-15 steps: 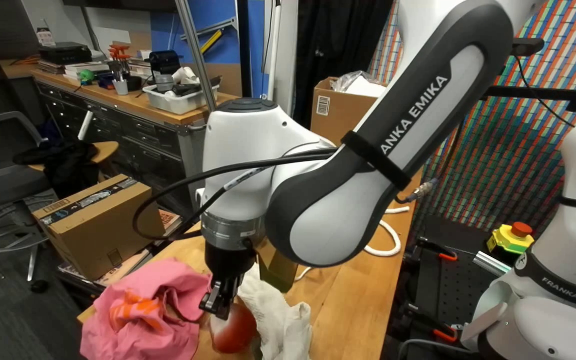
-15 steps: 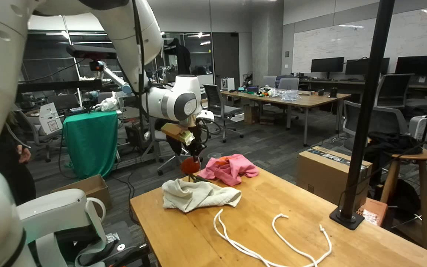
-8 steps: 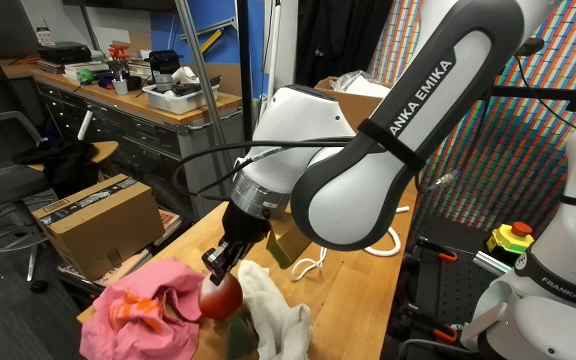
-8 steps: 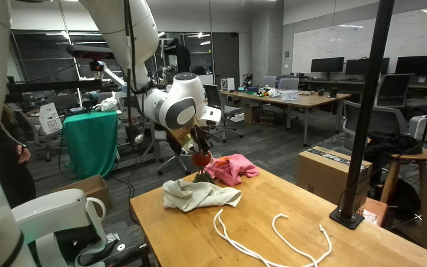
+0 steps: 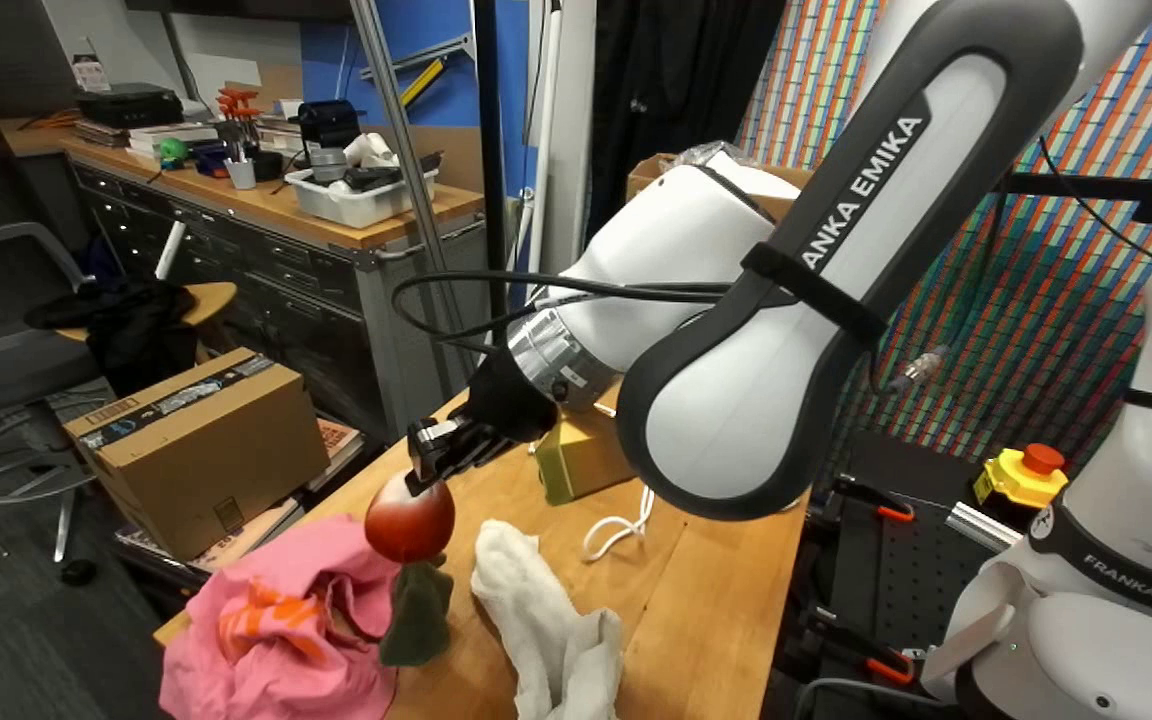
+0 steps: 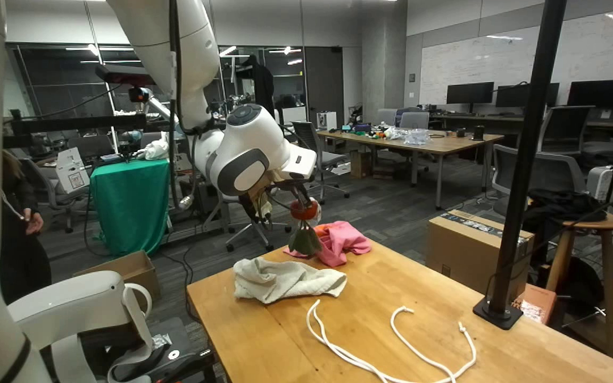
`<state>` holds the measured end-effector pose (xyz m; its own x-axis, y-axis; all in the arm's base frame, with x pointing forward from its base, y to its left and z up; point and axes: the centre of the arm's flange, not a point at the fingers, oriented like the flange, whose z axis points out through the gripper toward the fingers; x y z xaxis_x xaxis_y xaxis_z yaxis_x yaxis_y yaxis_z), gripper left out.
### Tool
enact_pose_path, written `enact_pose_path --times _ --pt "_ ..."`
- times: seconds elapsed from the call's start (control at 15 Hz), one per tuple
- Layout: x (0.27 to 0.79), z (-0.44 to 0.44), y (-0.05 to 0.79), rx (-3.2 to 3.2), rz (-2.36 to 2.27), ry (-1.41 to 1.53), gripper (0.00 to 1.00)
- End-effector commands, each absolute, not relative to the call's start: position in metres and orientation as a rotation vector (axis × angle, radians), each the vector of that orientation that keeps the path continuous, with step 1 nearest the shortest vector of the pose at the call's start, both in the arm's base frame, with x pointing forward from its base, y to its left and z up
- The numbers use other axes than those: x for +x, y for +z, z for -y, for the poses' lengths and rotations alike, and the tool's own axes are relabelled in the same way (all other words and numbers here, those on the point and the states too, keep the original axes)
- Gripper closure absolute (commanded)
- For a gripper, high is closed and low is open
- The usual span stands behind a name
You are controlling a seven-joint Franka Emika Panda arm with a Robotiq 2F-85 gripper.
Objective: Move the peach shirt to the right, move the pink shirt to the left, move the white towel to the left, move the yellow towel to the right, move the thick white rope forwards, move the radish backwards
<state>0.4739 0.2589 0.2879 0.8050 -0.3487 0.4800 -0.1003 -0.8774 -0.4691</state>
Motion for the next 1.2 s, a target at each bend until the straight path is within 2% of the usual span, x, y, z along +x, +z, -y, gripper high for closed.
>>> enact_pose_path --times 0.0,0.47,1.13 --pt "0.471 -0.239 0.3 -2.523 -0.473 -0.947 0.94" --pt "0.513 -0.196 0.291 -2.535 -0.78 -1.123 0.94" --pt "0.585 -0.18 0.246 -2.544 -1.067 -1.218 0.94"
